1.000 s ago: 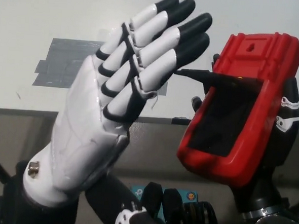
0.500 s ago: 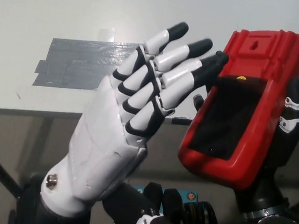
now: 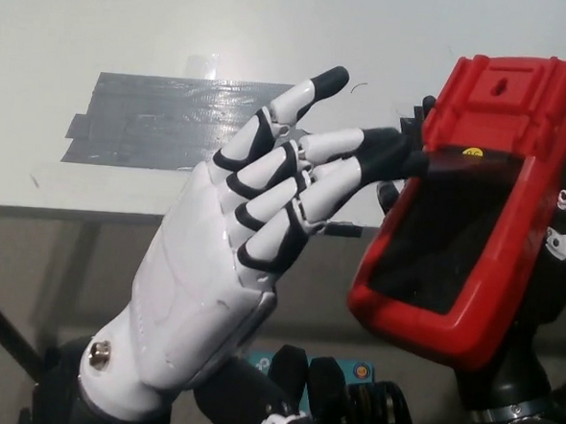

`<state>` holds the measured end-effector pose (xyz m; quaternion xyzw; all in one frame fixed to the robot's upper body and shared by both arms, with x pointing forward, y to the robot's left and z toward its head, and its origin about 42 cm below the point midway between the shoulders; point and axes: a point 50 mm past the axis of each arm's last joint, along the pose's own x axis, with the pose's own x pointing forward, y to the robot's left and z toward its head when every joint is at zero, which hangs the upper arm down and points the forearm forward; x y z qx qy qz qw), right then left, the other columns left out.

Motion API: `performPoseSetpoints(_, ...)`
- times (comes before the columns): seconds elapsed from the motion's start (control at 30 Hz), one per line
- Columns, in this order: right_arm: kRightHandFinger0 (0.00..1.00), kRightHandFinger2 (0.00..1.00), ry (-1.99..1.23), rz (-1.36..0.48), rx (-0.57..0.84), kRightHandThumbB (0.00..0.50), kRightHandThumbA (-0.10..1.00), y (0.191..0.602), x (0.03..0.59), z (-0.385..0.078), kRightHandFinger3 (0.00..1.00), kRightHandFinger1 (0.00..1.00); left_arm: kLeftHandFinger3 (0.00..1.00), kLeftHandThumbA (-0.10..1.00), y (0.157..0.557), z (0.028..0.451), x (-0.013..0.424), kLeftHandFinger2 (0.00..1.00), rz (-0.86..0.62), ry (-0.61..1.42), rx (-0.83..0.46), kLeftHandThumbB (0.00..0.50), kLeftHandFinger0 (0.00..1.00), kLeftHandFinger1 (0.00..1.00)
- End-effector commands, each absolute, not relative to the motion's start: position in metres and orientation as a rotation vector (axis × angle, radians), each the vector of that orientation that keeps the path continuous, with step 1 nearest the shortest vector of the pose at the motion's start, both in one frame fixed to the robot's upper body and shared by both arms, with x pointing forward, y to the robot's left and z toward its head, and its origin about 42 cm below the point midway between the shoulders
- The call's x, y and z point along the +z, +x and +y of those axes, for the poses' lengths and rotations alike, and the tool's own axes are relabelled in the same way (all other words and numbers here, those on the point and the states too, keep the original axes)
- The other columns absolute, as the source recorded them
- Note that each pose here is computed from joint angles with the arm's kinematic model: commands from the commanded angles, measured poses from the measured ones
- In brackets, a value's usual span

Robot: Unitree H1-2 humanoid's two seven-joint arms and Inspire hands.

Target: The robot first picks the multimeter with right hand and then unfolds the black stand on the back of it using left hand

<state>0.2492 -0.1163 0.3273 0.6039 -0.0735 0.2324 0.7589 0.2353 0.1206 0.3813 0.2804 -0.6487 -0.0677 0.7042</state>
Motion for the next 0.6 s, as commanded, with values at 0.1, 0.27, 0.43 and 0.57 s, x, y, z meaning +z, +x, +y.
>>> performPoseSetpoints(0.1,0.00,0.58,1.348,-0.263,0.592,0.086,-0.10,0.239,0.347,-0.117,0.84,0.21,1.00,1.00,0.233,0.122,0.384,0.74,-1.464,0.638,-0.121,0.500,1.00,0.78)
performPoseSetpoints(0.27,0.00,0.58,1.343,-0.261,0.597,0.097,-0.10,0.238,0.348,-0.117,0.80,0.22,1.00,1.00,0.234,0.122,0.384,0.80,-1.458,0.634,-0.124,0.500,1.00,0.80)
performPoseSetpoints(0.43,0.00,0.59,1.359,-0.258,0.596,0.104,-0.10,0.237,0.350,-0.118,0.82,0.22,1.00,1.00,0.233,0.122,0.380,0.77,-1.443,0.627,-0.122,0.500,1.00,0.75)
performPoseSetpoints(0.57,0.00,0.48,1.352,-0.275,0.599,0.116,-0.10,0.232,0.352,-0.119,0.78,0.12,1.00,1.00,0.232,0.121,0.373,0.76,-1.431,0.622,-0.103,0.500,1.00,0.73)
